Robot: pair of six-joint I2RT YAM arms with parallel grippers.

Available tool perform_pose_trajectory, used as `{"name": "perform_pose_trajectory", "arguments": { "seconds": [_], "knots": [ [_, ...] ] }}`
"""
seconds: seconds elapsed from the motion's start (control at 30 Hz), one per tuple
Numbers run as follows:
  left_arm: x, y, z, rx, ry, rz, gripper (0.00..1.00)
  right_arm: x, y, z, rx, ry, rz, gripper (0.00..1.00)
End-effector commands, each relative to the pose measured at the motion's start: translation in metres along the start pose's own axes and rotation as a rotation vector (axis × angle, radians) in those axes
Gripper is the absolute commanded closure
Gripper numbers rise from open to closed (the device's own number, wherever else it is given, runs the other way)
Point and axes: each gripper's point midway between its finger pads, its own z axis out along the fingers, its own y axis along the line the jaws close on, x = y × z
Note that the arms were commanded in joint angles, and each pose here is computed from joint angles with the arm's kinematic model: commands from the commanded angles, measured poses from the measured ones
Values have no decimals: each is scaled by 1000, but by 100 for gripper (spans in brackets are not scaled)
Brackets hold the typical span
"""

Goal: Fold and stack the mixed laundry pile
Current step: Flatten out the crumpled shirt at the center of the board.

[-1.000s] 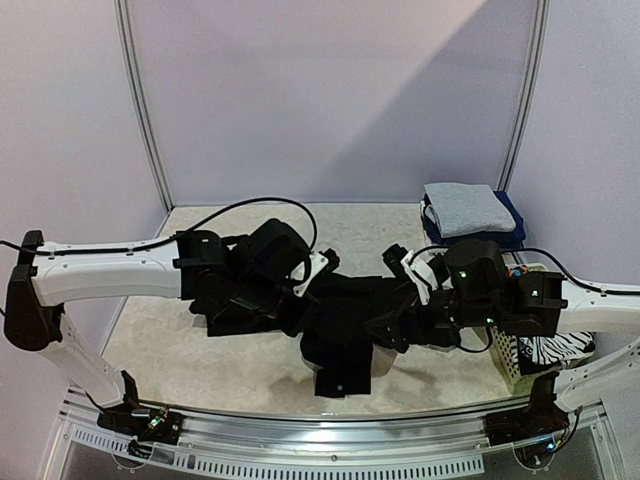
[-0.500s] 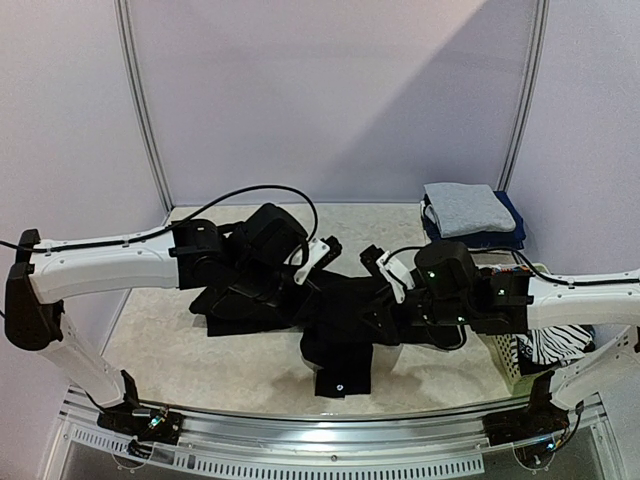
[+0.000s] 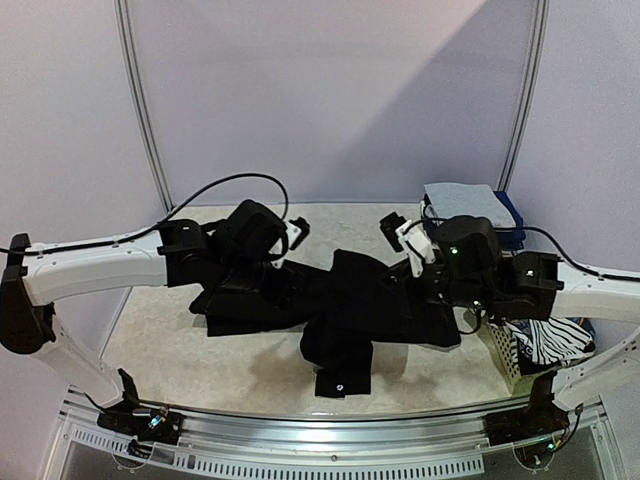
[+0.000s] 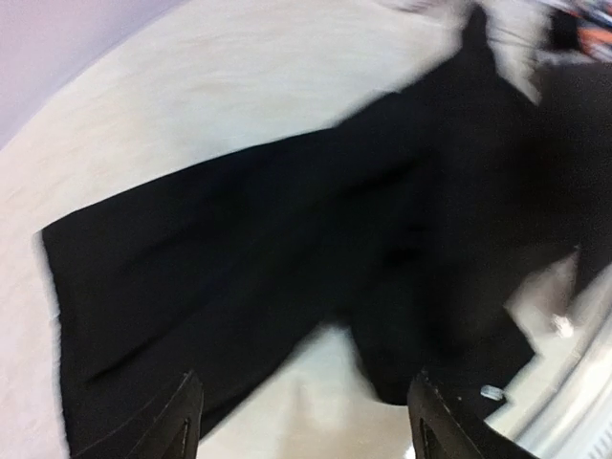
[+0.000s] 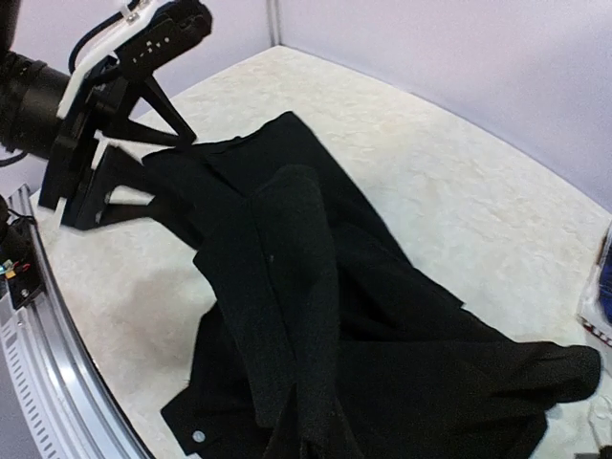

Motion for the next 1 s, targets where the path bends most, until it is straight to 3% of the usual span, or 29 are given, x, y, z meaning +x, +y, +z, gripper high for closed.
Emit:
{"name": "perform_pose_trajectory", "arguments": {
  "seconds": [0.0,0.2,0.43,0.63,0.77,0.97],
  "knots": [
    [11,106,7,-293,-31,-196,30,-4,-39,-44,173,-8,-28,100],
    [58,156,61,-343,60,-337,52,8,-55,-71,214,-26,-23,100],
    [129,149,101,-350,207,-415,73,21,-60,-66,248,26,-35,100],
    [161,149,84,-429,244,-435,71,16,-68,-71,296,19,-44,100],
    [146,173,52,-541,157,-448,55,10,-75,-75,331,9,-46,100],
    [125,191,53,-532,117,-479,54,9,-77,-77,337,-2,-49,100]
  ]
}}
